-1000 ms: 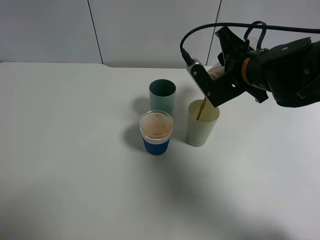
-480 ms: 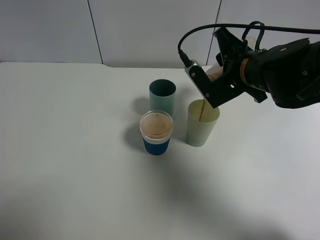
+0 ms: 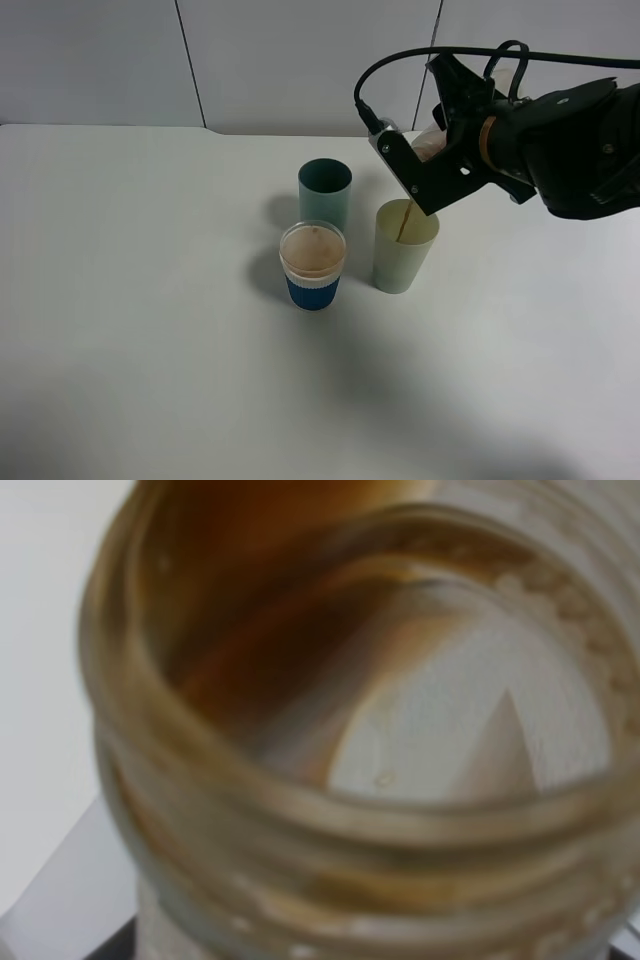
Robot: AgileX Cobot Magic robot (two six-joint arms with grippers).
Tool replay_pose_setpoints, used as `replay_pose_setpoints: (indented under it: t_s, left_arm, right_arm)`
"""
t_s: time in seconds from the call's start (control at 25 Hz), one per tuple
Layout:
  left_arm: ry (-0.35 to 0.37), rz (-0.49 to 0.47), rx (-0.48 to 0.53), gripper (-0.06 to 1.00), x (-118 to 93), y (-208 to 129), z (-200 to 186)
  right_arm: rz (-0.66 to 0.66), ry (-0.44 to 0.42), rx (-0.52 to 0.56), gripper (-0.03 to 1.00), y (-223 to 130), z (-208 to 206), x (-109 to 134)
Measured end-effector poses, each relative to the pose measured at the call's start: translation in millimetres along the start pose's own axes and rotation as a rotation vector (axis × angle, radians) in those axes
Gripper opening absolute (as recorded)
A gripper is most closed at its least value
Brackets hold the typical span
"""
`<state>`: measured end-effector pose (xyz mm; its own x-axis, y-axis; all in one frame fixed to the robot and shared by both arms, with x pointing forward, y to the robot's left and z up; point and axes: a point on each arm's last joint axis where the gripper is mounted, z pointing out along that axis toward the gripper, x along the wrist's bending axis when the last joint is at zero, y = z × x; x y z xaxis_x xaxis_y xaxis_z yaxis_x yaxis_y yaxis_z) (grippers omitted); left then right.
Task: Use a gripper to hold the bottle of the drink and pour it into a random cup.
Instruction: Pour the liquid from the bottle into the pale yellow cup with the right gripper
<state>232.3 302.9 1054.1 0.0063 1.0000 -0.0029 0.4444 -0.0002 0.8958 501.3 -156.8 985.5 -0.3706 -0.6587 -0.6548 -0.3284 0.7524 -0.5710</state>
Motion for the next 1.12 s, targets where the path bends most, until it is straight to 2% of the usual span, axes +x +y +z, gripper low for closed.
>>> replay_pose_setpoints:
  t_s: [0.68, 1.12]
  left_arm:
    - [0.0, 0.0, 0.0, 0.93, 0.0, 0.0, 0.0]
    - [0.0, 0.0, 0.0, 0.93, 0.0, 0.0, 0.0]
  right_arm:
    - [-0.157, -0.019, 0.005, 0.39, 3.1, -2.9, -5.9]
    - [-0.214, -0.02, 0.006, 0.39, 3.0, -2.9, -6.2]
